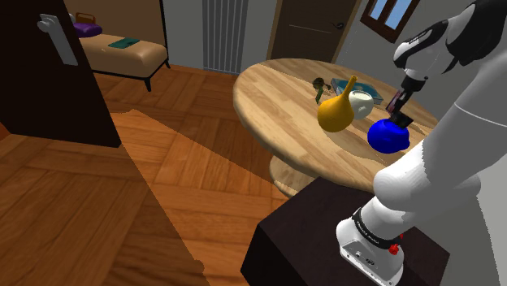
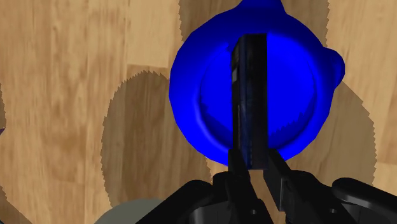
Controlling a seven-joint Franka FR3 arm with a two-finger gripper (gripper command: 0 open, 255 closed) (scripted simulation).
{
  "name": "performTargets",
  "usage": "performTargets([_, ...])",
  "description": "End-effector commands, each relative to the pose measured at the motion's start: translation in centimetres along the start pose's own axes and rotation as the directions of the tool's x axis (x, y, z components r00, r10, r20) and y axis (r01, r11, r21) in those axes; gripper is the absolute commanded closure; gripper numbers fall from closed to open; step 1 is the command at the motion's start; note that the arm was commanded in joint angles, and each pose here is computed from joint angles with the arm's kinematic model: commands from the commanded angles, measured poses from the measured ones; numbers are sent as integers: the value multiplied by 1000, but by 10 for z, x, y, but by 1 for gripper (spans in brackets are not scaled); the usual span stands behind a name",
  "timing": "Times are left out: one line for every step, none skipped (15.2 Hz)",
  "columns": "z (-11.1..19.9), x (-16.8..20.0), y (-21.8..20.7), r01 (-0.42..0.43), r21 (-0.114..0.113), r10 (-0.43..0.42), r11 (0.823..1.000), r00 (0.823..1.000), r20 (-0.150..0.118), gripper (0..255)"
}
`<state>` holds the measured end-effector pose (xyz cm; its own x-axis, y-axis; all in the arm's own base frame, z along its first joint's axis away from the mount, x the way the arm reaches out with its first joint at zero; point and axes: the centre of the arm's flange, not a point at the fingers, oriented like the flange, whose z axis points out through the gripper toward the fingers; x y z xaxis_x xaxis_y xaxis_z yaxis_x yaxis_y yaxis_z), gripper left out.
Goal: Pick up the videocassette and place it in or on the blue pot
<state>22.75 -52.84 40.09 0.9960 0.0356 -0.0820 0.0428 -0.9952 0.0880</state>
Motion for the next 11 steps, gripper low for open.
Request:
performTargets([2, -1, 0, -2, 2, 2, 1000, 1000, 2, 255])
performTargets([2, -1, 0, -2, 2, 2, 1000, 1000, 2, 255])
performTargets([2, -1, 0, -2, 2, 2, 1000, 1000, 2, 255])
performTargets([2, -1, 0, -2, 2, 2, 1000, 1000, 2, 255])
performTargets([2, -1, 0, -2, 2, 2, 1000, 1000, 2, 255])
performTargets([2, -1, 0, -2, 2, 2, 1000, 1000, 2, 0])
performTargets([2, -1, 0, -2, 2, 2, 1000, 1000, 2, 0])
performTargets([2, -1, 0, -2, 2, 2, 1000, 1000, 2, 0])
performTargets([2, -1, 0, -2, 2, 2, 1000, 1000, 2, 0])
performTargets([2, -1, 0, -2, 2, 2, 1000, 1000, 2, 0])
performTargets([2, -1, 0, -2, 2, 2, 1000, 1000, 2, 0])
